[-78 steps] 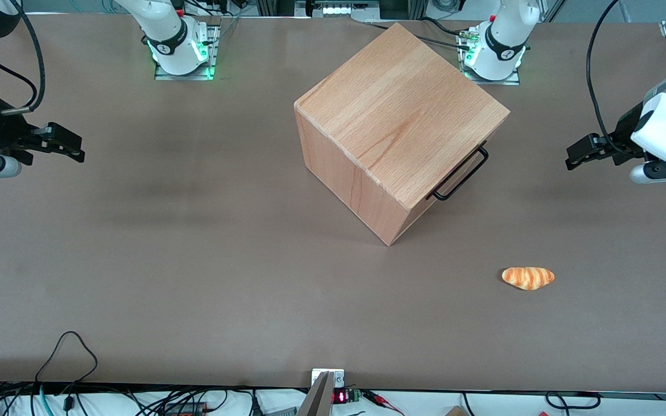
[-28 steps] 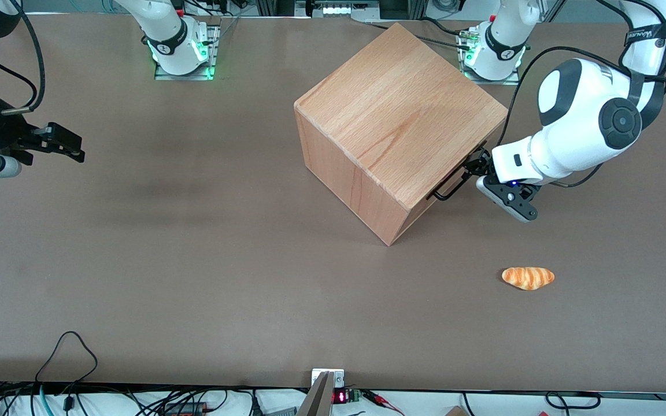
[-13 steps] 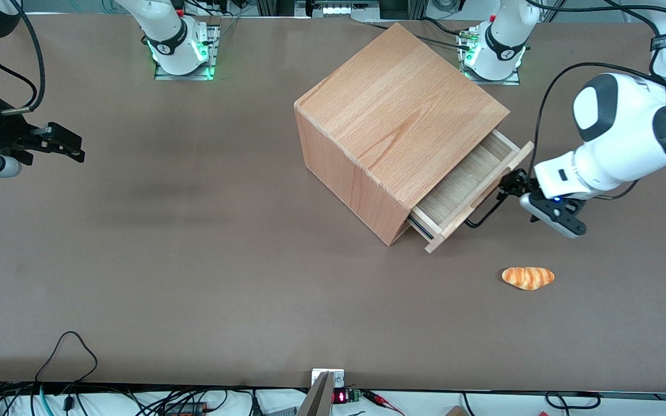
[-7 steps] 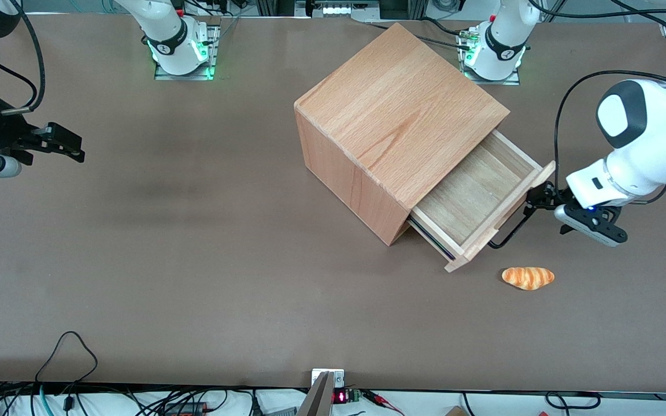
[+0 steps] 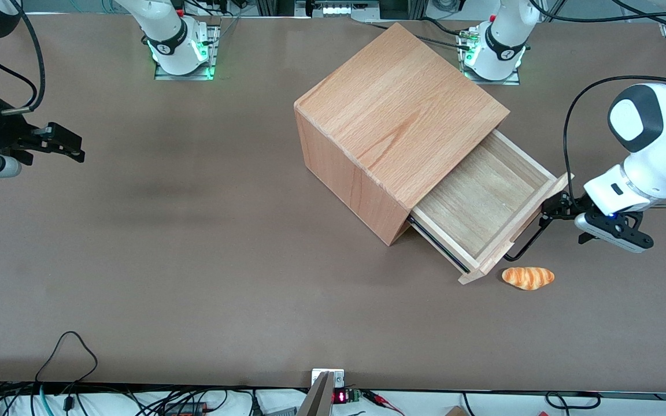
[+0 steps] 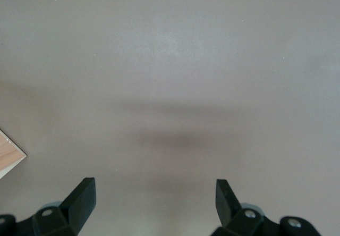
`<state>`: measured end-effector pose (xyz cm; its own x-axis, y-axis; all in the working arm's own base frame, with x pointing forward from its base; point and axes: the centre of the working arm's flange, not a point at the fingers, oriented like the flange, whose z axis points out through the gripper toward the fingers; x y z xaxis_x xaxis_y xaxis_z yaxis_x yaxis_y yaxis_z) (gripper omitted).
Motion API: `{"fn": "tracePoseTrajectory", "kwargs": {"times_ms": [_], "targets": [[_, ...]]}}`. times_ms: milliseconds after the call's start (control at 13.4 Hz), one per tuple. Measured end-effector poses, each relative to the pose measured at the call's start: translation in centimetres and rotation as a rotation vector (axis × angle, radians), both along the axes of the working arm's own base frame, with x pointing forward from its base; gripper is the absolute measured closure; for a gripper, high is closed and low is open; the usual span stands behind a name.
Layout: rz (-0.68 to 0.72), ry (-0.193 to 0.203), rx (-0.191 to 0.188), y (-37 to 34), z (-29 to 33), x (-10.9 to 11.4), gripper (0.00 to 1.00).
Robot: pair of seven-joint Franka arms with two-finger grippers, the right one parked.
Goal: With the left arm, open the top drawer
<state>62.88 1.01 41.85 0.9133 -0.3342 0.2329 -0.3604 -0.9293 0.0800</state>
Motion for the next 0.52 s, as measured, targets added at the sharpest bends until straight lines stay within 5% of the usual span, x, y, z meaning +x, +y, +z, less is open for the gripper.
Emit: {"fn": "tracePoseTrajectory", "kwargs": {"times_ms": [223,521], "targets": [[0.079,-0.043,-0.025,-0.1,4.4,1.0,0.00],[0.129,0.020,-0.051,-0.2,8.1,0.3,0.00]]}}
